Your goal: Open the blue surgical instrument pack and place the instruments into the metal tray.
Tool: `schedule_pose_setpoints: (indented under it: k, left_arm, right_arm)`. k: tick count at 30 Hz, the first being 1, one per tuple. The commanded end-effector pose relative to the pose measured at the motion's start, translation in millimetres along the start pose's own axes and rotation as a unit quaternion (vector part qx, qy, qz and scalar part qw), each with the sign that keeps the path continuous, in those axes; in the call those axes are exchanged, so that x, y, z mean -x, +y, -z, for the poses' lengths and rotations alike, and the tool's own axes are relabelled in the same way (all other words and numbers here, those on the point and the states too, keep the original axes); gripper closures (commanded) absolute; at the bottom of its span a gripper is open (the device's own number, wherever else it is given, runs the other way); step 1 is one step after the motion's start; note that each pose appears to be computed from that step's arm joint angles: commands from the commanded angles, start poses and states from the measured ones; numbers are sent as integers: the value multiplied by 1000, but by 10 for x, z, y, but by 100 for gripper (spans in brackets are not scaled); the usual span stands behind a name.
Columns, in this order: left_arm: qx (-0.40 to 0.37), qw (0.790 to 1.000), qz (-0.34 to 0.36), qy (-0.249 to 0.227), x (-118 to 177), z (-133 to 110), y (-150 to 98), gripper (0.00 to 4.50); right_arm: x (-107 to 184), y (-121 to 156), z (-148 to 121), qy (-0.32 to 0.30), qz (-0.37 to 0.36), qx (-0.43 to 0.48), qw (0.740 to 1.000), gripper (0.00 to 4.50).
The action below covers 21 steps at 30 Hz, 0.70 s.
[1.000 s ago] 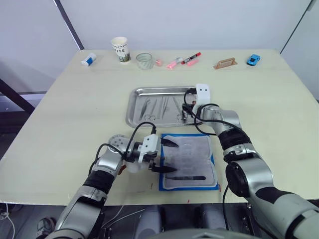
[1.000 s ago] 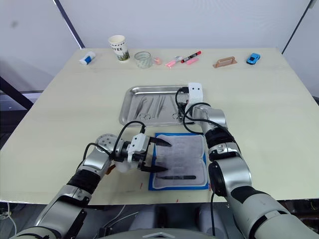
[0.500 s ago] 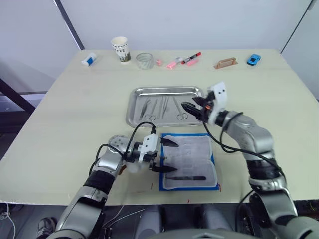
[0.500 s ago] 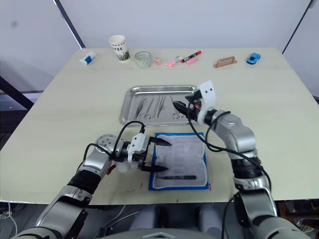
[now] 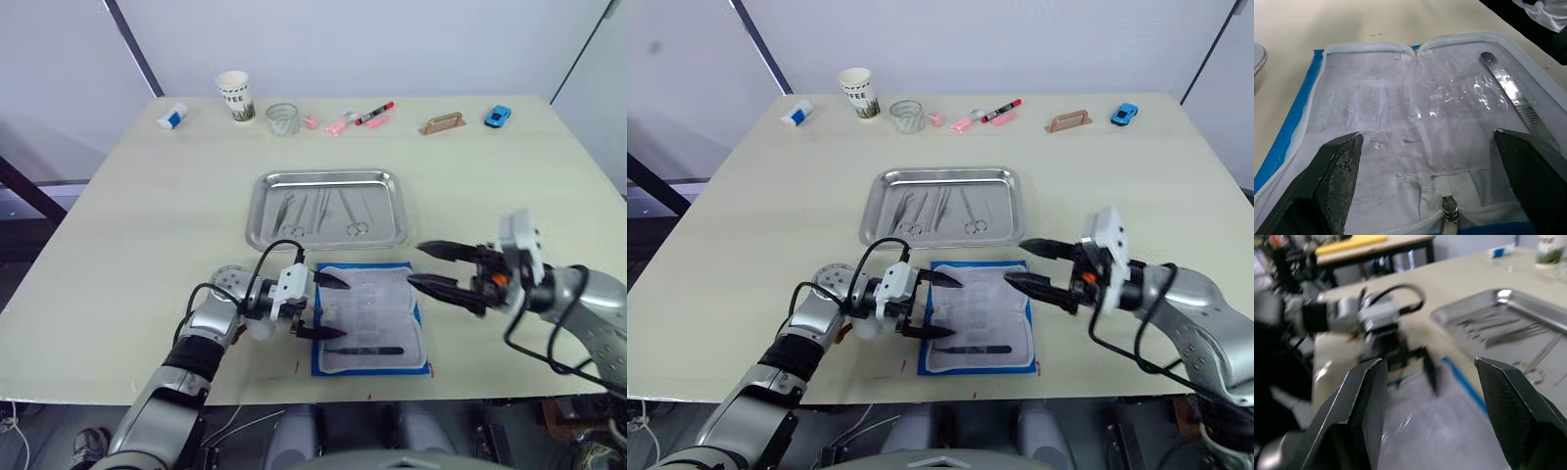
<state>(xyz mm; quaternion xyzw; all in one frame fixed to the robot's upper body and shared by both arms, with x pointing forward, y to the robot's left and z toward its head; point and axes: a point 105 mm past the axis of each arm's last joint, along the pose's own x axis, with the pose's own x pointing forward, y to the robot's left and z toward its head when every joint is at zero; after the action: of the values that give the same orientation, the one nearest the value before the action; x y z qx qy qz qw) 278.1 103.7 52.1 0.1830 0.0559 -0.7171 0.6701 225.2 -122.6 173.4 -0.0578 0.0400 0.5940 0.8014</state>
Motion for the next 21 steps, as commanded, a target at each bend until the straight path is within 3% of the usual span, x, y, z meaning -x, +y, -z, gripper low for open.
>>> schedule_pose_setpoints:
  k: [1, 6, 19, 21]
  left_arm:
    - [57, 998, 22, 26, -11, 251, -192, 0]
    - [58, 998, 22, 29, 20, 253, -200, 0]
    - [60, 997, 33, 37, 66, 257, -226, 0]
    - [60, 997, 34, 38, 72, 255, -228, 0]
  right_arm:
    - [156, 169, 16, 56, -40, 50, 996, 135]
    - [248, 288, 196, 123, -62, 70, 988, 135]
    - [-140, 309, 409, 131, -86, 80, 984, 135]
    - [-176, 304, 480, 138, -90, 81, 983, 185]
